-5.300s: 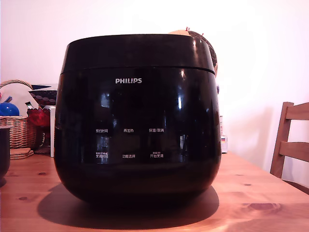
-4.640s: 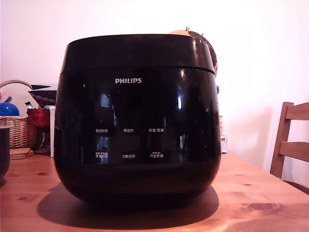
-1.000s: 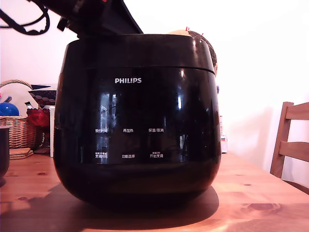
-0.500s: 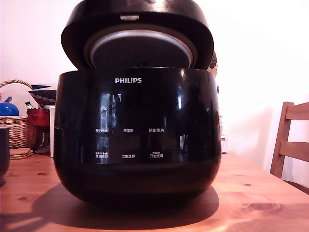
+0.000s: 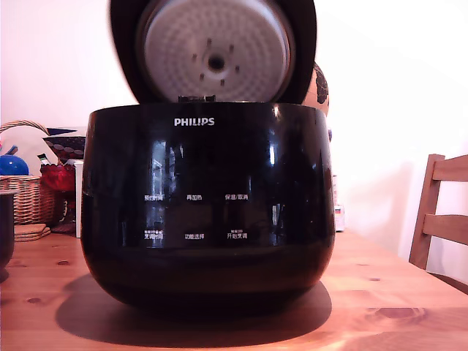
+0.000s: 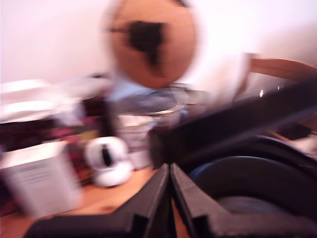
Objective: Open the rice cooker by pressing the large metal button on the top of its lid with medium force
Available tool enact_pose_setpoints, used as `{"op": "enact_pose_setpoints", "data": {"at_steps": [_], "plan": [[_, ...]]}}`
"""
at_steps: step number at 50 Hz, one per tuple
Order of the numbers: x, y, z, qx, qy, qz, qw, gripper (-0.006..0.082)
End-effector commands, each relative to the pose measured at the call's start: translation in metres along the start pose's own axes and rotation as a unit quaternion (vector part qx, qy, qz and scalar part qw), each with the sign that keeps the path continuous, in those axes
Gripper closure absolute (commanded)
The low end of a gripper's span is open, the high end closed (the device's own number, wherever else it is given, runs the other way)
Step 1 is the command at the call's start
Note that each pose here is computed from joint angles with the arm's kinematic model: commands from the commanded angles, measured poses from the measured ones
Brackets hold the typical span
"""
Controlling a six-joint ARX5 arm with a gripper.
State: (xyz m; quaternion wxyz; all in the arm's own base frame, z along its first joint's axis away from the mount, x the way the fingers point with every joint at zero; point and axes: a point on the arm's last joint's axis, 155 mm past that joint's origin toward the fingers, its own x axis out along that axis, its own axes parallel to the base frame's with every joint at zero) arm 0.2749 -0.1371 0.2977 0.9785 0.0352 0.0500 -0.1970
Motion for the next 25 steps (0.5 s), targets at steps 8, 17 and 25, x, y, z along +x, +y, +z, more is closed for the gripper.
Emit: {"op": "enact_pose_setpoints", "data": {"at_steps": [8,17,25], "plan": [[-0.012,0.039,-0.01,0.002,0.009,0.07,0.998,0.0791],[-0.025,0.07,-0.011,0.005,0.012,0.129,0.992,0.0791],[-0.034,0.087,-0.012,0.001,0.012,0.161,0.987,0.0791]]}}
